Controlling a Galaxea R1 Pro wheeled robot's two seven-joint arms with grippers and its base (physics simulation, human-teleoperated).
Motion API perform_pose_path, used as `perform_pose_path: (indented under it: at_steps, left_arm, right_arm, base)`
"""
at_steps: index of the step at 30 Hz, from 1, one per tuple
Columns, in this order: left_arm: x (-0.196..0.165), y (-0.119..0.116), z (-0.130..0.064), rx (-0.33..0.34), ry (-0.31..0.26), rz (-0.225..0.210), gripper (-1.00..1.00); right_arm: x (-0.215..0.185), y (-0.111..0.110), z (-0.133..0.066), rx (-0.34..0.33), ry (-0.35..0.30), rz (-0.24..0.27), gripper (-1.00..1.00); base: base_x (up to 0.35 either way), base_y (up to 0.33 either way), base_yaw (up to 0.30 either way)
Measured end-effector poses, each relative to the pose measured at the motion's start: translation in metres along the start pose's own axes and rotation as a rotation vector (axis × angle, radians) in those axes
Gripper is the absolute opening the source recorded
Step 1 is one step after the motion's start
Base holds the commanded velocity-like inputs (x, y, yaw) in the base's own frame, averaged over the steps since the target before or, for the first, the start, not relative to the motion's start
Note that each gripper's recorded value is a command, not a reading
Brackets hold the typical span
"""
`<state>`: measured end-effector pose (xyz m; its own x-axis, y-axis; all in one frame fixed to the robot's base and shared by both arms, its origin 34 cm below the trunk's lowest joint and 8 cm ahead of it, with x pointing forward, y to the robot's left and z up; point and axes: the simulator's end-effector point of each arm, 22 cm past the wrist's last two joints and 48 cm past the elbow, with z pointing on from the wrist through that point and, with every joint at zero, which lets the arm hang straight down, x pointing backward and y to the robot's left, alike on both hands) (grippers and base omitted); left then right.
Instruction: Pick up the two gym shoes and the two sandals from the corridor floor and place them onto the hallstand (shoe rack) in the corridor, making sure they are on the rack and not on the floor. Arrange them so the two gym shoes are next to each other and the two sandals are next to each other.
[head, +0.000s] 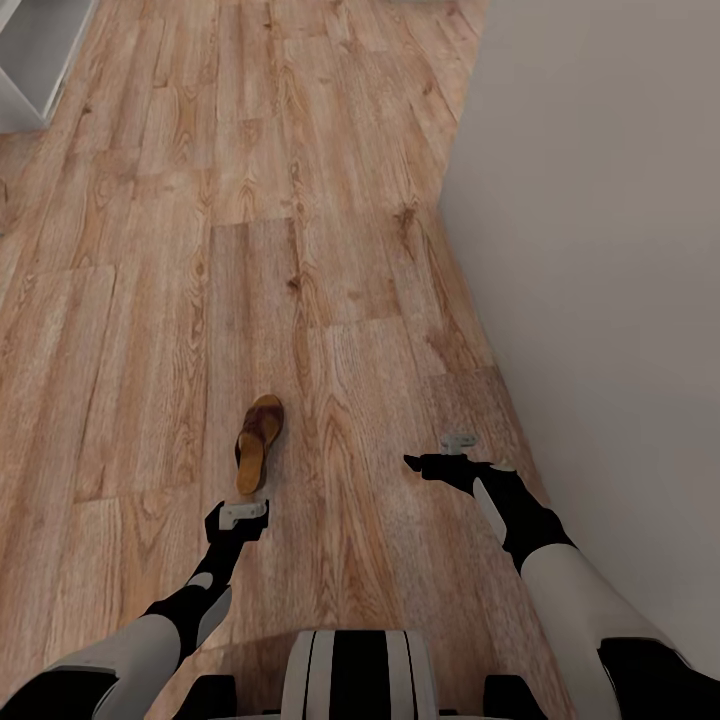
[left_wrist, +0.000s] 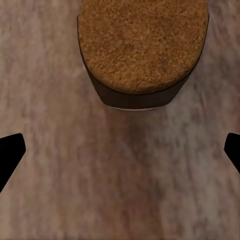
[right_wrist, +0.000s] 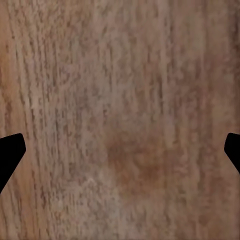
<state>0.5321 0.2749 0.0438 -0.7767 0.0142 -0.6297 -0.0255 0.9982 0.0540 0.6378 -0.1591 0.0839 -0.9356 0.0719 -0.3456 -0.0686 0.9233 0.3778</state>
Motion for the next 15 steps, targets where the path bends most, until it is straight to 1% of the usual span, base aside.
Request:
perform_pose_path:
  at_steps: [2,6,15]
  left_arm:
    - [0.0,0.0001,0.0,0.0,0.0,0.0,1.0]
    - [-0.0001,0.0002,-0.0002,0.0,0.0,0.0,1.0]
    - [0.0001,-0.0007,-0.0001,0.001,0.0,-0.001,1.0]
  right_arm:
    - [0.0,0.0,-0.0001,0.0,0.0,0.0,1.0]
    - [-0.0002,0.0,-0.0002,0.0,0.0,0.0,1.0]
    - [-0.0001,-0.0001,-0.0001,0.0,0.0,0.0,1.0]
  base:
    - [0.089,0.0,0.0]
    - [0.178,0.0,0.0]
    - [0.041,0.0,0.0]
